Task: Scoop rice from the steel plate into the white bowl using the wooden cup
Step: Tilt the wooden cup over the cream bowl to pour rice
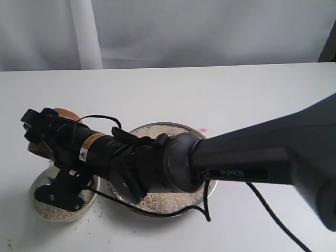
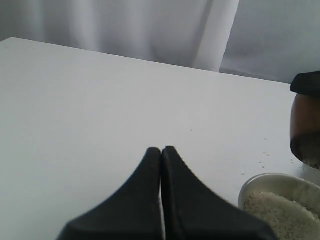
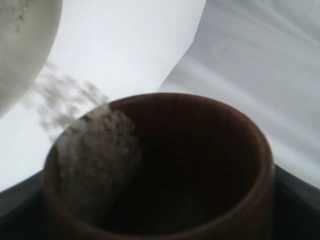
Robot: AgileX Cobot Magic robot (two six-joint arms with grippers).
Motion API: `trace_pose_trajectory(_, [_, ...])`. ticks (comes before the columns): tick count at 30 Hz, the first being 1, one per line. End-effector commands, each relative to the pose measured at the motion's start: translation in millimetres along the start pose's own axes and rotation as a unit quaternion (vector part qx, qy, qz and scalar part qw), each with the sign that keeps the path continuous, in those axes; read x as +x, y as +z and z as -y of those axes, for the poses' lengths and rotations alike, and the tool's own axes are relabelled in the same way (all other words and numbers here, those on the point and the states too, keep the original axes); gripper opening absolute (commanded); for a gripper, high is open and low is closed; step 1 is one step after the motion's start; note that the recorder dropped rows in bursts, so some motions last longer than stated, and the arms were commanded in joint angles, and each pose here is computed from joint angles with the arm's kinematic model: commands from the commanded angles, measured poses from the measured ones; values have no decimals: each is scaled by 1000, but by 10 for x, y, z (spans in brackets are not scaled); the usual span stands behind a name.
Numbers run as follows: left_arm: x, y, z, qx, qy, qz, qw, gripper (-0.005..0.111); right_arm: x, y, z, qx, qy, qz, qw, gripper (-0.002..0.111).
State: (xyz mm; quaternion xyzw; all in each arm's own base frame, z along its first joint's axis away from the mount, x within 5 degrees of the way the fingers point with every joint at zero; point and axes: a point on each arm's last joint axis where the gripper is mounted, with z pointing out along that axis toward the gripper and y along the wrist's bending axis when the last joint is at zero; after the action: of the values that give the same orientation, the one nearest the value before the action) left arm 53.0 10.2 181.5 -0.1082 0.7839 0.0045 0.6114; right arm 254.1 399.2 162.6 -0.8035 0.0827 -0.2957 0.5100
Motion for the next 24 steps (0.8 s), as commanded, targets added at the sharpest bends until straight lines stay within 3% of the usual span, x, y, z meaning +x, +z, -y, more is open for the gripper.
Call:
trace_pose_trajectory(1, [-17,-5,7,5,-3,5,1000,0,57,-10,17,14,-27,-4,1000,0])
trace_pose_trajectory(24, [-17,-5,7,5,-3,5,1000,0,16,-12,36,34,-113,28,993,0])
